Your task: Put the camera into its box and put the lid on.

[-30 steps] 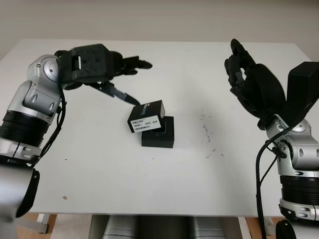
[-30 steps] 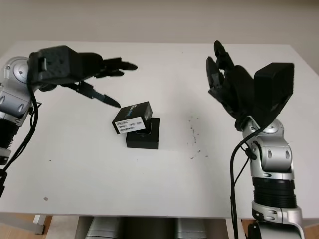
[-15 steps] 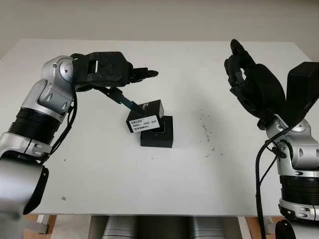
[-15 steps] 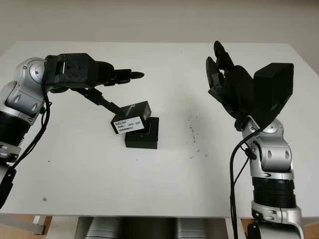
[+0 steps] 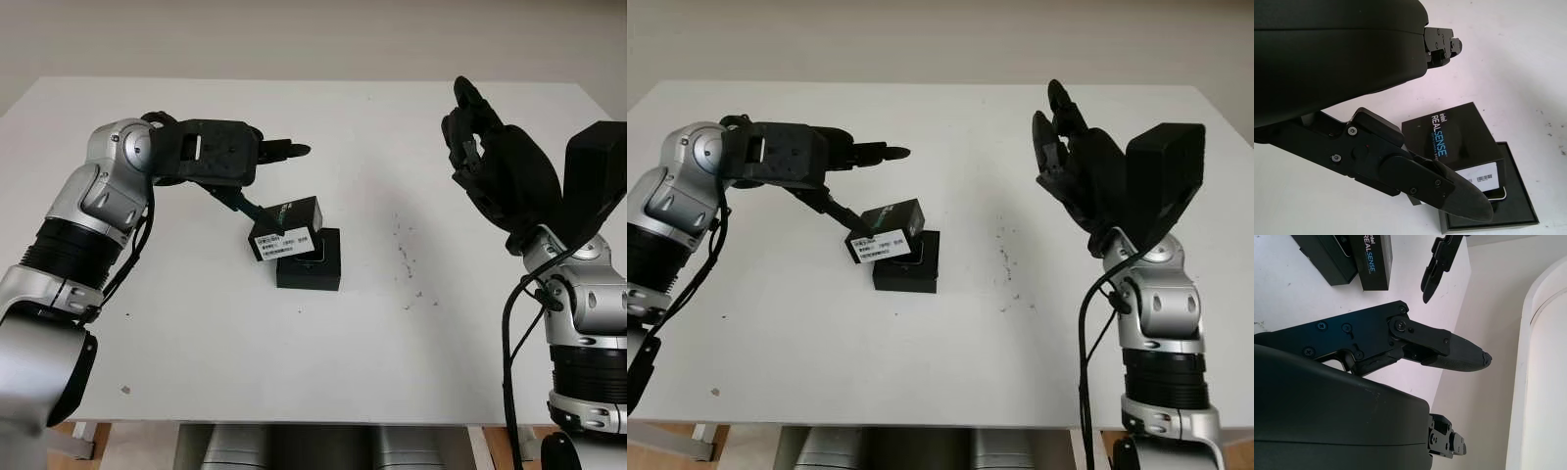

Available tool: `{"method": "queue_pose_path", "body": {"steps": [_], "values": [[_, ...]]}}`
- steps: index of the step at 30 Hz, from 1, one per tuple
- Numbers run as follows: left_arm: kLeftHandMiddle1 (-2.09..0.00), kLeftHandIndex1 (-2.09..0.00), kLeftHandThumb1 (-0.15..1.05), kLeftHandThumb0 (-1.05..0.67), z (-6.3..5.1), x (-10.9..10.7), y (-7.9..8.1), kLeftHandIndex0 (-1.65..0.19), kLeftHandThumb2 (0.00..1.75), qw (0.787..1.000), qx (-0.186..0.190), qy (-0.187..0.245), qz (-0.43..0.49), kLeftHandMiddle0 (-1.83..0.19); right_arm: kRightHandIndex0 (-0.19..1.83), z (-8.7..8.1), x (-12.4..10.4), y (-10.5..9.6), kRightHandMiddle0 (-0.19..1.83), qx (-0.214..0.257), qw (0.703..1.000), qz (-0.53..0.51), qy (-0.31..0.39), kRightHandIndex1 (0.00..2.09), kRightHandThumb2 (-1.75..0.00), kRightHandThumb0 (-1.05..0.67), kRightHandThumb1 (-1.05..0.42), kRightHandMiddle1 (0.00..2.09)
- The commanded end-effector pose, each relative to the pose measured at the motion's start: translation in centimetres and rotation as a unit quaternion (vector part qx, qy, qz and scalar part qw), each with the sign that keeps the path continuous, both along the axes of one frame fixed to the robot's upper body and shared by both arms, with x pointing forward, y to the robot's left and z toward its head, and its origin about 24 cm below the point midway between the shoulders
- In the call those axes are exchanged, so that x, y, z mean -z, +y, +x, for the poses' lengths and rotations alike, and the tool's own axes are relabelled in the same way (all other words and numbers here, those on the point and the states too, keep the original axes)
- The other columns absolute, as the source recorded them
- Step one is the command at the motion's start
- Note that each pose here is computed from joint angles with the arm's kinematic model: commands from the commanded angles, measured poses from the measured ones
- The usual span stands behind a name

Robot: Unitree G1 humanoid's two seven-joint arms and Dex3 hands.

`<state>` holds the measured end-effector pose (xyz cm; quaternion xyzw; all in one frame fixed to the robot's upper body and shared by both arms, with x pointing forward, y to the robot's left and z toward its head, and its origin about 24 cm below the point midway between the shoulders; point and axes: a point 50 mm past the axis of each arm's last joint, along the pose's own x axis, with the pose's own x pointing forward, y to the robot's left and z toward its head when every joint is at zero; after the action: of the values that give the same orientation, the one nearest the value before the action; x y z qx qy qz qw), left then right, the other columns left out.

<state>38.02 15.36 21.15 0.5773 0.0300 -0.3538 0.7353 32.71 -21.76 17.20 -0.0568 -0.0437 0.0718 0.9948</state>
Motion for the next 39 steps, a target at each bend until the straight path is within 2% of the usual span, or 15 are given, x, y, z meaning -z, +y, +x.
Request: {"method": "queue_pose_path", "body": {"steps": [1,9,13,19,27,39], "values": [[-0.04,-0.1,0.95,-0.96,0.0,0.3,0.0,0.11,0.06,1.0,0.001,0.006,0.015,0.08,-0.12,-0.2,-0.3,0.1,-0.11,-0.002,1.0,0.001,-0.008,0.06,-0.69,-0.61,-1.05,0.06],[-0.06,-0.09,0.98,-1.01,0.0,0.8,-0.2,0.09,0.06,0.999,0.007,0.006,0.043,0.03,-0.13,-0.1,-0.3,0.2,-0.11,-0.003,1.0,0.002,-0.011,0.06,-0.69,-0.61,-1.05,0.06],[-0.06,-0.09,0.97,-1.01,0.1,1.3,-0.4,0.07,0.05,0.998,-0.006,0.043,0.043,0.03,-0.13,-0.1,-0.3,0.2,-0.12,-0.002,1.0,0.002,-0.009,0.06,-0.69,-0.62,-1.05,0.06],[-0.06,-0.09,0.96,-1.01,0.0,1.6,-0.7,0.06,0.05,0.997,-0.016,0.06,0.047,0.02,-0.14,-0.1,-0.3,0.2,-0.13,-0.006,1.0,0.005,-0.013,0.05,-0.69,-0.63,-1.05,0.05],[-0.06,-0.08,0.95,-0.86,-0.1,2.2,-1.0,0.05,0.05,0.997,-0.026,0.053,0.049,0.01,-0.15,-0.2,-0.3,0.2,-0.14,-0.006,1.0,0.003,-0.014,0.05,-0.68,-0.65,-1.05,0.05],[-0.09,-0.09,0.93,-0.84,-0.2,2.9,-1.6,0.02,0.05,0.997,-0.018,0.047,0.055,-0.04,-0.15,-0.4,-0.4,0.1,-0.15,-0.008,1.0,-0.005,-0.021,0.05,-0.68,-0.69,-1.05,0.05]]}}
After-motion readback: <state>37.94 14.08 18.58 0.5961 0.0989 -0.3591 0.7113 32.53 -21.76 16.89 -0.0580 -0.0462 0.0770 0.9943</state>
